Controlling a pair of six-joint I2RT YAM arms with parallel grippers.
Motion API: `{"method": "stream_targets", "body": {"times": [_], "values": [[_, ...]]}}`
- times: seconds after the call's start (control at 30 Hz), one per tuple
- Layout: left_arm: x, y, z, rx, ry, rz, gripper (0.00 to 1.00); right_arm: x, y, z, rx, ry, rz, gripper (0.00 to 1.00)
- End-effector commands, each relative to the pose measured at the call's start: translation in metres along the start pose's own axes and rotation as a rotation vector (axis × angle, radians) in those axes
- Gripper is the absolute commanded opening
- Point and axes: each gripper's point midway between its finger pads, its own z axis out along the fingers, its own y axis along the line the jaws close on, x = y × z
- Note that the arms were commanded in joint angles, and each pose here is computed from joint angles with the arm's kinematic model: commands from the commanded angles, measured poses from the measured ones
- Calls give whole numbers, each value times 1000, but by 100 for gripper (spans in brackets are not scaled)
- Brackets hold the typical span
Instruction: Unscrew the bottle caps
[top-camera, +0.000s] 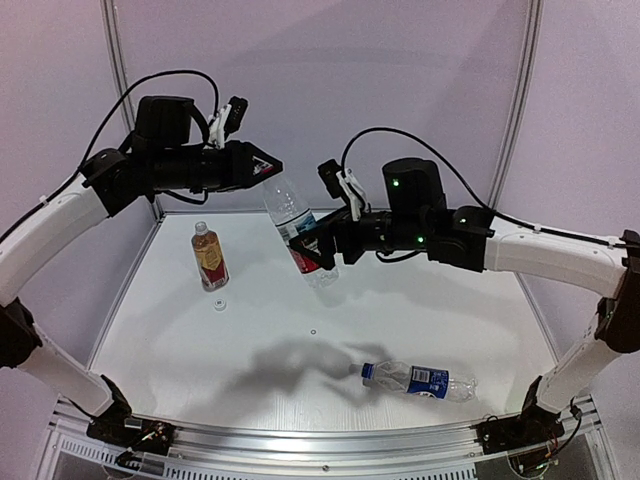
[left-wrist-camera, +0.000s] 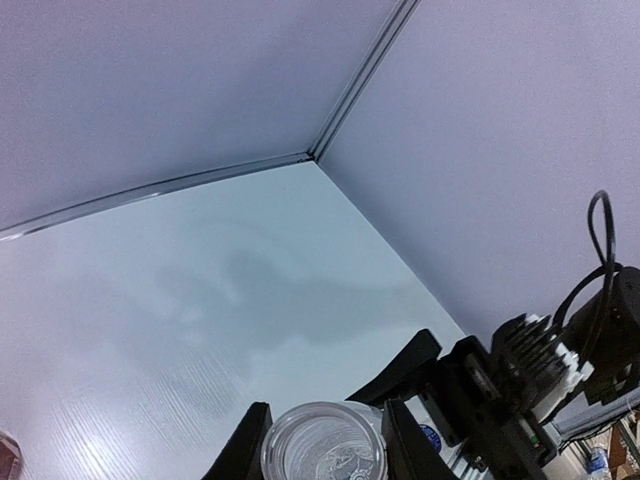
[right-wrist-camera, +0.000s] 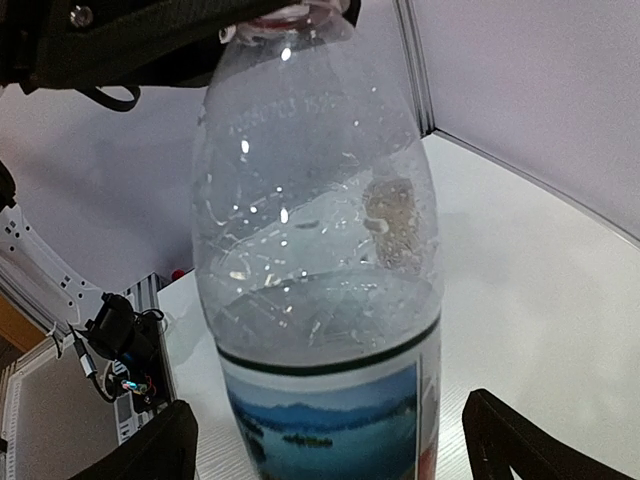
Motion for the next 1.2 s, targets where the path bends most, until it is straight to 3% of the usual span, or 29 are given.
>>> {"method": "stream_targets", "body": {"times": [0.0,0.17,0.33,0.5,0.7,0.87,1.17], "values": [[11,20,-2,-74,9,26,4,7,-5,-25,59,29,-29,96],[33,48,6,-162,10,111,3,42,-15,-43,112,165,-81,96],[61,70,11,-234,-14,208,3,97,-41,-59,220,402,-94,98],[84,95,12,-336,-28,262,4,160,-42,-71,174,640,-27,99],[94,113,16,-447,-55,358,6,201,-46,-82,156,782,-20,99],[103,114,26,-408,-113,416,11,235,-55,-94,160,942,-61,97],[139,127,39,-393,-24,459,18,268,-52,-111,120,1110,-23,97]]}}
